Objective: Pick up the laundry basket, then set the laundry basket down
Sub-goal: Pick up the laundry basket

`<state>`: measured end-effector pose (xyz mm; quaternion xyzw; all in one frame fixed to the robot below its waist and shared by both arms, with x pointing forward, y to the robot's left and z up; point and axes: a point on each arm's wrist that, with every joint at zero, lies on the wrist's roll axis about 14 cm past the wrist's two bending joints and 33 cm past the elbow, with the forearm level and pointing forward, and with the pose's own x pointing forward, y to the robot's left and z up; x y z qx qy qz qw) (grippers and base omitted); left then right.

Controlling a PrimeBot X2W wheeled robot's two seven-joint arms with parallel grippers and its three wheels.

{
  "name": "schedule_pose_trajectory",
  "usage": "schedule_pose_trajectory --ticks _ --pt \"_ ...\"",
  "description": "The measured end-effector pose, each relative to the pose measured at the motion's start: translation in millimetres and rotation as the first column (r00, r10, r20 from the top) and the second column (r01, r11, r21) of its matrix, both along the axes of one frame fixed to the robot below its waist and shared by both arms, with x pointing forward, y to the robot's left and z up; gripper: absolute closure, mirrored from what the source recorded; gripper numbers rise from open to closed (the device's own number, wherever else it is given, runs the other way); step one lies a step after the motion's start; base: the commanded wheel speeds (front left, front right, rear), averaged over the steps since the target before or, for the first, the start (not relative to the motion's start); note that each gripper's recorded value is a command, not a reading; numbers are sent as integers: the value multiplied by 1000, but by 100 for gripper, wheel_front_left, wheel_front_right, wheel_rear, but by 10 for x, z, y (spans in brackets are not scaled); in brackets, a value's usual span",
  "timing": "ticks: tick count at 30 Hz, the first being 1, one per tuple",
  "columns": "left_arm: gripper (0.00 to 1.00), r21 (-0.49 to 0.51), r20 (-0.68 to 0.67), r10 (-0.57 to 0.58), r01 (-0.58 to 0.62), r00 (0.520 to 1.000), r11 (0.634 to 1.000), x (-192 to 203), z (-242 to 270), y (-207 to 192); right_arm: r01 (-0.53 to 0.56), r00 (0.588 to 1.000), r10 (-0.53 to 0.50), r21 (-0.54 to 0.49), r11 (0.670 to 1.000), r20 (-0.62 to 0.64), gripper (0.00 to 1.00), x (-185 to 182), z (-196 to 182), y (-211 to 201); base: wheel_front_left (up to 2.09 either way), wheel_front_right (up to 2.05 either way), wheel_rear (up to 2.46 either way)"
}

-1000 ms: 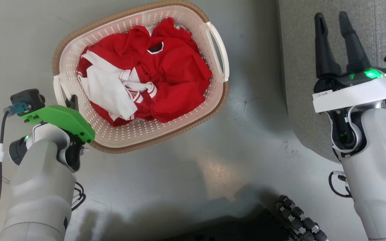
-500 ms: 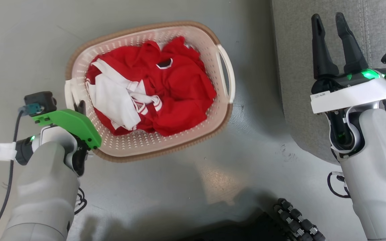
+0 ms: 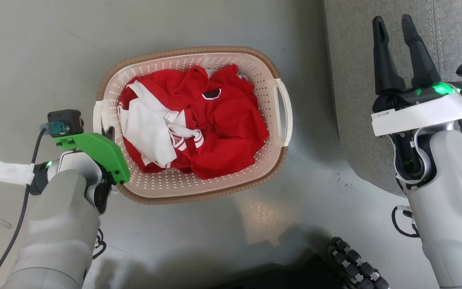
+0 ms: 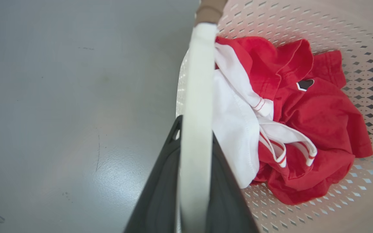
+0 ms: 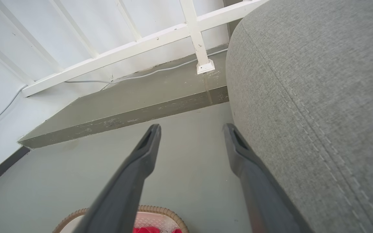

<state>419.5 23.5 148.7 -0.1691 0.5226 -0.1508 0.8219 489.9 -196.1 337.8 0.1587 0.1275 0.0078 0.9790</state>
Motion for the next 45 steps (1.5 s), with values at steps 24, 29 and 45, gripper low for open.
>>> schedule_pose_trajectory --ticks 24,29,45 --pt "0 -36 -29 113 -114 993 993 38 80 75 -11 1000 11 7 1000 16 0 20 68 50 0 0 0" --pt "0 -45 14 153 -153 988 987 69 207 120 -20 999 19 14 1000 38 0 22 184 96 0 0 0" --pt "0 -142 332 173 -133 927 981 391 1125 4 -15 990 9 43 999 139 0 -94 747 152 0 0 0"
